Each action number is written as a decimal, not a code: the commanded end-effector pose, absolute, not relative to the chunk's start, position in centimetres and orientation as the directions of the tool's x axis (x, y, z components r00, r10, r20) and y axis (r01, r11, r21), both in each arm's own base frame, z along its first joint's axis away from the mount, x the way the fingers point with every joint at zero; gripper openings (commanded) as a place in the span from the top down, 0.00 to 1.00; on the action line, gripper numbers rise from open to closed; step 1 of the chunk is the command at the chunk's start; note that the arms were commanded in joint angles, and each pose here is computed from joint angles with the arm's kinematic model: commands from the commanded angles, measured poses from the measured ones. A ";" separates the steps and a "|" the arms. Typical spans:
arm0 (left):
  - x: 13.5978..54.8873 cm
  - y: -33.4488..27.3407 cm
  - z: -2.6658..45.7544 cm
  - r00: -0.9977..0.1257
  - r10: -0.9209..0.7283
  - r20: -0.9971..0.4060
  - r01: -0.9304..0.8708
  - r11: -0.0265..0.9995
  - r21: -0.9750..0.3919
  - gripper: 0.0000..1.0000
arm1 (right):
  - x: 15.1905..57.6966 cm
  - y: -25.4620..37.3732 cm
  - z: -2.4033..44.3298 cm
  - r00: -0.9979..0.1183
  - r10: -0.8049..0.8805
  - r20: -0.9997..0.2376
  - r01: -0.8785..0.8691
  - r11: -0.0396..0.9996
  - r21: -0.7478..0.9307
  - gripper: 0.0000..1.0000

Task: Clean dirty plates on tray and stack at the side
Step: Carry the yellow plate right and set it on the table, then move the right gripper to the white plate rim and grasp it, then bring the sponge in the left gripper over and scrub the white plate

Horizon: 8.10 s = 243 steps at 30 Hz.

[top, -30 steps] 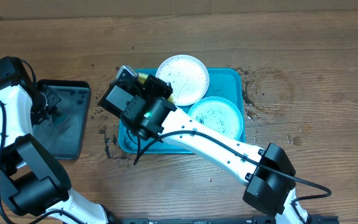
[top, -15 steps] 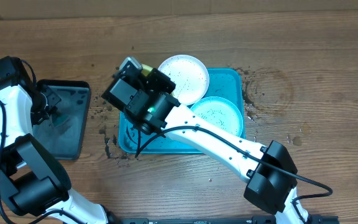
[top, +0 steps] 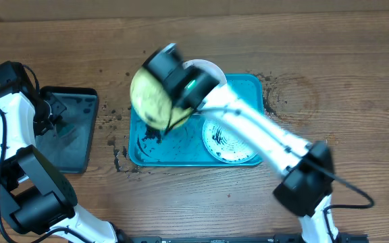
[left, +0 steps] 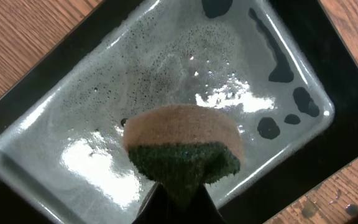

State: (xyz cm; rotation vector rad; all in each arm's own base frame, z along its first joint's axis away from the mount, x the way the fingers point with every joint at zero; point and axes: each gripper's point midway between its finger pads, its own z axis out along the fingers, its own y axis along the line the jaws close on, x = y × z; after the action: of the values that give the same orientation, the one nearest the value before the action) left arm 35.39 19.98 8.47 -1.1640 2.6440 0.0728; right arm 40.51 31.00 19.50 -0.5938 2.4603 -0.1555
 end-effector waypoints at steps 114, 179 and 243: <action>36.4 19.1 9.2 -0.636 -0.728 -0.256 -0.722 0.679 -0.136 0.95 | 49.2 23.7 3.4 -0.858 -0.201 -0.473 -0.307 0.938 0.159 0.64; 41.7 -3.9 10.4 -0.943 -0.223 -0.247 -0.116 0.916 -0.383 0.96 | 40.7 31.7 0.2 -0.940 -0.236 -0.247 -0.304 0.907 0.290 0.87; 39.4 2.1 1.1 -0.958 -0.201 -0.206 -0.260 0.909 0.325 0.96 | 40.9 30.7 1.6 -0.989 0.051 -0.141 0.009 0.958 0.287 0.96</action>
State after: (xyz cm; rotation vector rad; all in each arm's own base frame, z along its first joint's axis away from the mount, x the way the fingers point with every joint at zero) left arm 39.98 -3.68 1.02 -0.2791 2.9508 0.1262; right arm 40.40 30.65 1.62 0.0387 2.9756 0.4512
